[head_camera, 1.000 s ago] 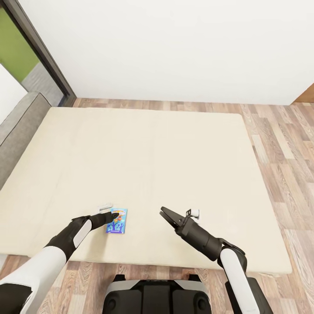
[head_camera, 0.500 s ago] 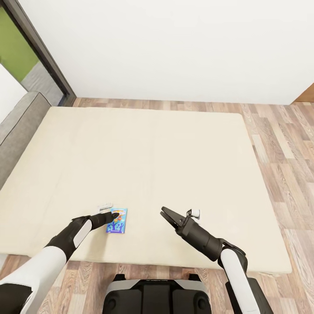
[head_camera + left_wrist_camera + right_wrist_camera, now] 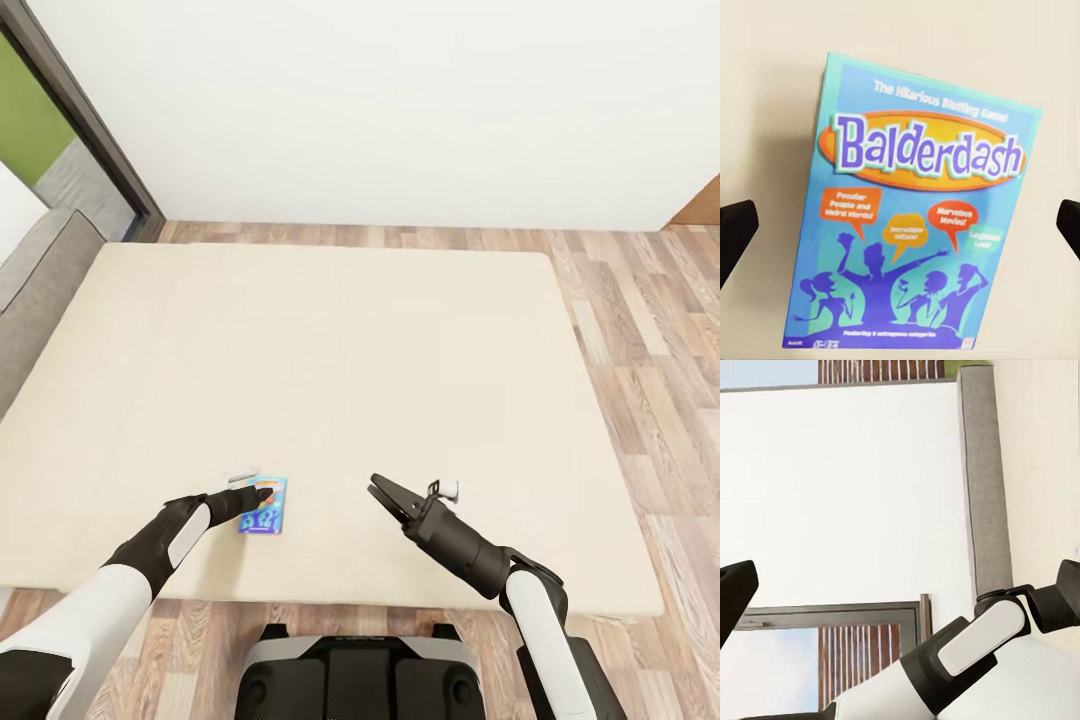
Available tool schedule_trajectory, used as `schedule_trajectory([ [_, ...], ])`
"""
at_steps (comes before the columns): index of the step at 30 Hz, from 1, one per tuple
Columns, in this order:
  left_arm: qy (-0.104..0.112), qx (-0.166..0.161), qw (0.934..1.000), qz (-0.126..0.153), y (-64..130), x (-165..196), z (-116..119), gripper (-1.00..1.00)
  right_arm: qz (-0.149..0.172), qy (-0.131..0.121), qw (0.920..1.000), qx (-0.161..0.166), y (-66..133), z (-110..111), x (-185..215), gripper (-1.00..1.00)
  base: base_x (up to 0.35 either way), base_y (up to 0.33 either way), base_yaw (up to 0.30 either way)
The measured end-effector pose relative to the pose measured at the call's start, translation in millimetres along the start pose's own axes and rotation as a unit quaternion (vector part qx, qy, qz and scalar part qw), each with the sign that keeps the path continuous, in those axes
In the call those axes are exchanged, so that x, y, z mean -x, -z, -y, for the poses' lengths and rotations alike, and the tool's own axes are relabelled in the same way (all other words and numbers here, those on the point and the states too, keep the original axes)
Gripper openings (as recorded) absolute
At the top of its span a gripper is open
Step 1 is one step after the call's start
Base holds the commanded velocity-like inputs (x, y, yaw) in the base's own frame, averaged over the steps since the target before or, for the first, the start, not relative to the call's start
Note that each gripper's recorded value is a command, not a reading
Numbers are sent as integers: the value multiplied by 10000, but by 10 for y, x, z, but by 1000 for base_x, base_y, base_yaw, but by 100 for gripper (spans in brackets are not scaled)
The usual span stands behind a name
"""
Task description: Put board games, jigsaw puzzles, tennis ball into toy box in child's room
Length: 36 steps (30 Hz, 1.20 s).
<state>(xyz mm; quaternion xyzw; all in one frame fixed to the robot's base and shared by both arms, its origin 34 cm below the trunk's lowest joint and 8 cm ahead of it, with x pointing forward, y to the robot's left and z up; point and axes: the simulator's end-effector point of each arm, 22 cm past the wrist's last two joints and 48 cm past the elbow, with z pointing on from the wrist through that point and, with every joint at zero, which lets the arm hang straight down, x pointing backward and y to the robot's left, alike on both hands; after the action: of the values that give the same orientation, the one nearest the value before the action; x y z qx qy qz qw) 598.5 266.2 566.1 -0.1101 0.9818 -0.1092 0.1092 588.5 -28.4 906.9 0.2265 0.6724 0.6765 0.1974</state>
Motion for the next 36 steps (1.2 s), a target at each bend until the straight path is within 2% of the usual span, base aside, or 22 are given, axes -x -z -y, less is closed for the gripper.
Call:
schedule_trajectory([
  [36,49,65,9997,-227,-169,-250,-107,100,49,-165,9998,-138,28,235,-15,100,0,0,-12],
])
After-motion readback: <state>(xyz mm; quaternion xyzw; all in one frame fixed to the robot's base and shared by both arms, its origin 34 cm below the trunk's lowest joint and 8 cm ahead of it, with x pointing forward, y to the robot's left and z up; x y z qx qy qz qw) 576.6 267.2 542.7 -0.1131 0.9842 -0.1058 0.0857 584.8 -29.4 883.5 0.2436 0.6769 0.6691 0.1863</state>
